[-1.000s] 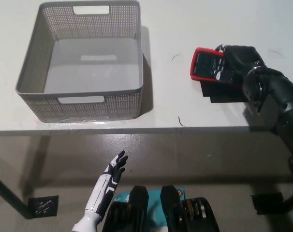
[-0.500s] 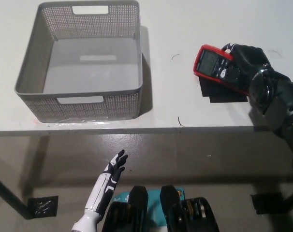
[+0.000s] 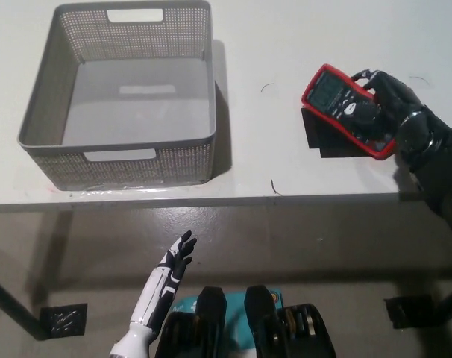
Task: Use the right hand to pick up a multimeter on the right side and put it into a container on the left side
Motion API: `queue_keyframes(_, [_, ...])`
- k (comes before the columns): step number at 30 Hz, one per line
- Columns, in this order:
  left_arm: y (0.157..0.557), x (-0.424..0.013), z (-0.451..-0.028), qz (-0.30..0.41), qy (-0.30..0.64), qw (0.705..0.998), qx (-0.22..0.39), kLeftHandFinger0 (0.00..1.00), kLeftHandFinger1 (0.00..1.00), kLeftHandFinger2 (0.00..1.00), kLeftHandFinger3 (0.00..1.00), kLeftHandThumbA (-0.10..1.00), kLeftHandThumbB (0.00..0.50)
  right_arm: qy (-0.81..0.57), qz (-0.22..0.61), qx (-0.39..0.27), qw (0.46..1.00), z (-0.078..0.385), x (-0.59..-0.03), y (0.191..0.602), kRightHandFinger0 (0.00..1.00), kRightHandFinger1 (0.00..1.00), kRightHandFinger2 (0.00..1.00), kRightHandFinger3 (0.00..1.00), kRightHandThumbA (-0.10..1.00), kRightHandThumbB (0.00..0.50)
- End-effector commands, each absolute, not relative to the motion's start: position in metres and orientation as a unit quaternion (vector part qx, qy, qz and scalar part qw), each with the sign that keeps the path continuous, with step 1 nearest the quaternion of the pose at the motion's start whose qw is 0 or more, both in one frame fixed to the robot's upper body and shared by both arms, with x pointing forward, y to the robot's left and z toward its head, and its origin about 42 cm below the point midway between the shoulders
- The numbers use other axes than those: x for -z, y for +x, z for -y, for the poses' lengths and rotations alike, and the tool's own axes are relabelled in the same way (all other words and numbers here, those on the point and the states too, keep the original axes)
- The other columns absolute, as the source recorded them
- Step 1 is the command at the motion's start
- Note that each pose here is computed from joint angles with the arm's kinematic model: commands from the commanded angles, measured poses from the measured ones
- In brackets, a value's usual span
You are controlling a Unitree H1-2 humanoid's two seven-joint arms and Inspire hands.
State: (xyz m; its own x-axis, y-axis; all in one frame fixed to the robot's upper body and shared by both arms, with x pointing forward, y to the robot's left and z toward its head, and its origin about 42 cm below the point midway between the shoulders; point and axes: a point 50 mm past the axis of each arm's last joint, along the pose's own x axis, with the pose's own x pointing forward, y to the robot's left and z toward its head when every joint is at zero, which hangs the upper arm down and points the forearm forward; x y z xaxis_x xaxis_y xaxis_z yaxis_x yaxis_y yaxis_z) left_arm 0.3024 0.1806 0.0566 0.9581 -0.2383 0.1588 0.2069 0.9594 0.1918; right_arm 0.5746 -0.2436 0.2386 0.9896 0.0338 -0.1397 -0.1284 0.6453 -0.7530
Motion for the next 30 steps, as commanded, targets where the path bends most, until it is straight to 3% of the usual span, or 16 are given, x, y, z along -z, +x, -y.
queue_keyframes(1, [0.307, -0.067, -0.179, 0.126, 0.091, 0.980, 0.121, 1.00, 1.00, 1.00, 1.00, 1.00, 0.333, 0.122, -0.082, -0.027, 0.989, 0.253, -0.293, 0.591, 0.00, 0.37, 0.80, 1.00, -0.10, 0.135])
queue_keyframes(2, [0.307, -0.067, -0.178, 0.124, 0.090, 0.981, 0.122, 1.00, 1.00, 1.00, 1.00, 1.00, 0.339, 0.168, -0.075, -0.030, 0.982, 0.253, -0.300, 0.593, 0.00, 0.37, 0.79, 1.00, -0.10, 0.125])
queue_keyframes(4, [0.306, -0.066, -0.179, 0.120, 0.088, 0.981, 0.120, 1.00, 1.00, 1.00, 1.00, 1.00, 0.340, 0.270, -0.063, -0.044, 0.960, 0.251, -0.317, 0.596, 0.00, 0.25, 0.69, 1.00, -0.10, 0.082])
queue_keyframes(5, [0.305, -0.065, -0.180, 0.119, 0.088, 0.982, 0.118, 1.00, 1.00, 1.00, 1.00, 1.00, 0.347, 0.300, -0.060, -0.049, 0.951, 0.250, -0.323, 0.597, 0.00, 0.10, 0.62, 1.00, -0.10, 0.095])
queue_keyframes(7, [0.305, -0.065, -0.181, 0.119, 0.088, 0.982, 0.116, 1.00, 1.00, 1.00, 1.00, 1.00, 0.358, 0.338, -0.057, -0.057, 0.938, 0.250, -0.330, 0.598, 0.00, 0.00, 0.55, 1.00, -0.10, 0.112])
queue_keyframes(9, [0.305, -0.065, -0.181, 0.122, 0.088, 0.982, 0.116, 1.00, 1.00, 1.00, 1.00, 1.00, 0.347, 0.402, -0.049, -0.069, 0.912, 0.253, -0.339, 0.599, 0.00, 0.00, 0.53, 1.00, -0.10, 0.083])
queue_keyframes(10, [0.305, -0.065, -0.181, 0.122, 0.089, 0.982, 0.116, 1.00, 1.00, 1.00, 1.00, 1.00, 0.347, 0.432, -0.033, -0.075, 0.898, 0.257, -0.341, 0.599, 0.00, 0.03, 0.59, 1.00, -0.10, 0.068])
queue_keyframes(15, [0.302, -0.065, -0.183, 0.120, 0.098, 0.981, 0.117, 1.00, 1.00, 1.00, 1.00, 1.00, 0.329, 0.514, -0.032, -0.073, 0.854, 0.263, -0.343, 0.598, 0.00, 0.09, 0.60, 1.00, -0.10, 0.064])
queue_keyframes(16, [0.303, -0.065, -0.183, 0.120, 0.097, 0.981, 0.118, 1.00, 1.00, 1.00, 1.00, 1.00, 0.323, 0.544, -0.022, -0.081, 0.835, 0.263, -0.344, 0.598, 0.00, 0.09, 0.59, 0.83, -0.10, 0.067])
queue_keyframes(17, [0.303, -0.065, -0.182, 0.121, 0.097, 0.981, 0.118, 1.00, 1.00, 1.00, 1.00, 1.00, 0.323, 0.552, -0.020, -0.084, 0.830, 0.263, -0.345, 0.598, 0.00, 0.12, 0.59, 0.84, -0.10, 0.067])
queue_keyframes(19, [0.303, -0.065, -0.182, 0.121, 0.099, 0.981, 0.119, 1.00, 1.00, 1.00, 1.00, 1.00, 0.324, 0.584, -0.008, -0.091, 0.807, 0.260, -0.345, 0.598, 0.00, 0.18, 0.60, 1.00, -0.10, 0.085])
queue_keyframes(30, [0.303, -0.063, -0.182, 0.117, 0.106, 0.980, 0.121, 1.00, 1.00, 1.00, 1.00, 1.00, 0.321, 0.659, 0.014, -0.127, 0.741, 0.220, -0.352, 0.600, 0.00, 0.16, 0.58, 1.00, -0.10, 0.090])
